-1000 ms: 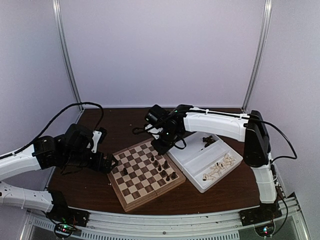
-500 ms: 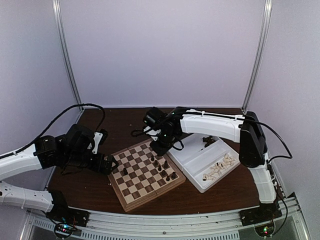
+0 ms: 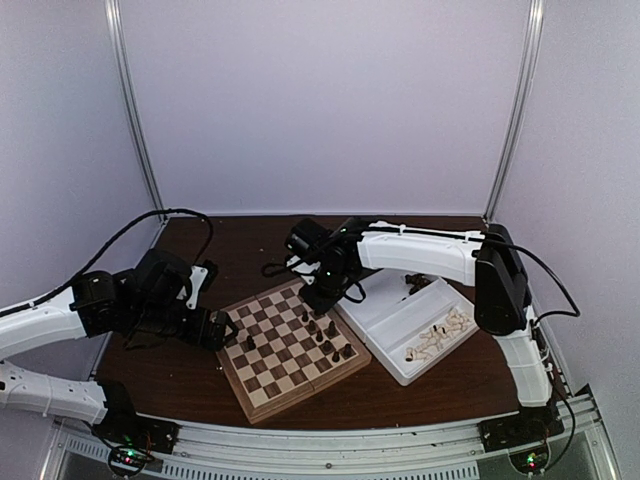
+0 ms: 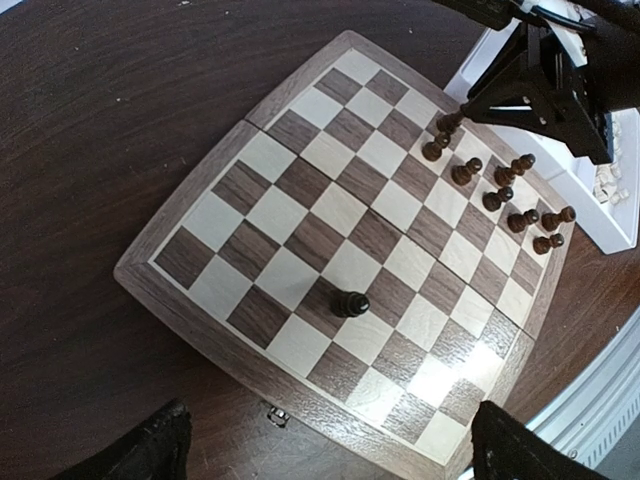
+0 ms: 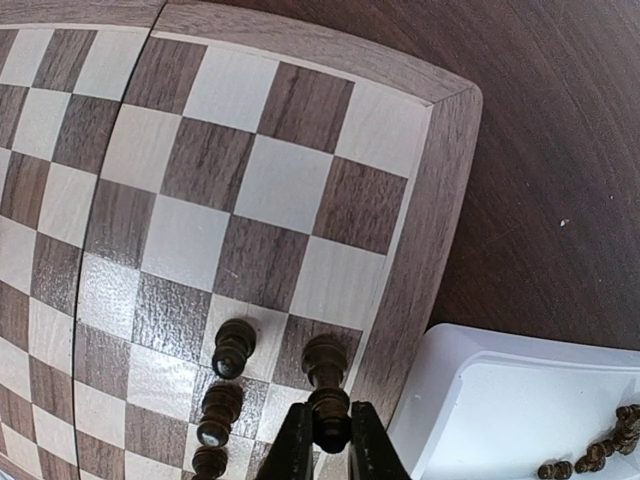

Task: Set up the chess pieces on the board
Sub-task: Place the chess piece on the chessboard.

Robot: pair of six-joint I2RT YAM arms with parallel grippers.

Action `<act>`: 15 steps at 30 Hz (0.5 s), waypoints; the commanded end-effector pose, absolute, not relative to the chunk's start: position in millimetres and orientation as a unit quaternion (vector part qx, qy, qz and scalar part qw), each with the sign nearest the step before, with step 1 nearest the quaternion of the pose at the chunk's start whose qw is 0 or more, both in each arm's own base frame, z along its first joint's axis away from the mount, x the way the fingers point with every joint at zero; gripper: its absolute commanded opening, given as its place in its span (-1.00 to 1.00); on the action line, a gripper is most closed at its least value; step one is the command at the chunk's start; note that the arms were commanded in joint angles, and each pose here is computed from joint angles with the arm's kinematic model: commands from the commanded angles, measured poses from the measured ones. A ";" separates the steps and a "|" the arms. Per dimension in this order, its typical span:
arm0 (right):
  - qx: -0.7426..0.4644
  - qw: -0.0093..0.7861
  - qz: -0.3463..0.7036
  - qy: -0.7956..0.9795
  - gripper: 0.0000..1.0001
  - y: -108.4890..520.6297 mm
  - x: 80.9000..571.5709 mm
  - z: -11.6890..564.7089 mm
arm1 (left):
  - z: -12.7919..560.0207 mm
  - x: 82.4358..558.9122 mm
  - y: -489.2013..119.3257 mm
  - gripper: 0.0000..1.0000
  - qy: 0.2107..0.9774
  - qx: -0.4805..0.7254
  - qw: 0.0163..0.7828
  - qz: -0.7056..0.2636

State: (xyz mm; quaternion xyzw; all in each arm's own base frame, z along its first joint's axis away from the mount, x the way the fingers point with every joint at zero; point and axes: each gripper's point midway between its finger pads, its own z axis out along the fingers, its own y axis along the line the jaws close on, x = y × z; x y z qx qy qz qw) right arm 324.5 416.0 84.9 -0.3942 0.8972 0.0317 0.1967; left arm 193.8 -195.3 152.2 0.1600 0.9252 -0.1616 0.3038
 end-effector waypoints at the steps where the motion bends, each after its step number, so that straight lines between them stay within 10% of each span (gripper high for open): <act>1: -0.394 0.209 0.031 0.895 -0.82 419.5 332.0 89.3 | 160.9 197.8 -199.7 0.95 0.921 0.162 0.310 -0.171; 6: -0.392 0.213 0.032 0.894 -0.38 419.3 333.0 93.6 | 160.8 198.4 -199.6 0.95 0.921 0.161 0.310 -0.171; 15: -0.368 0.290 0.057 0.882 -0.28 418.9 340.8 154.6 | 164.1 199.6 -197.7 0.95 0.922 0.154 0.311 -0.171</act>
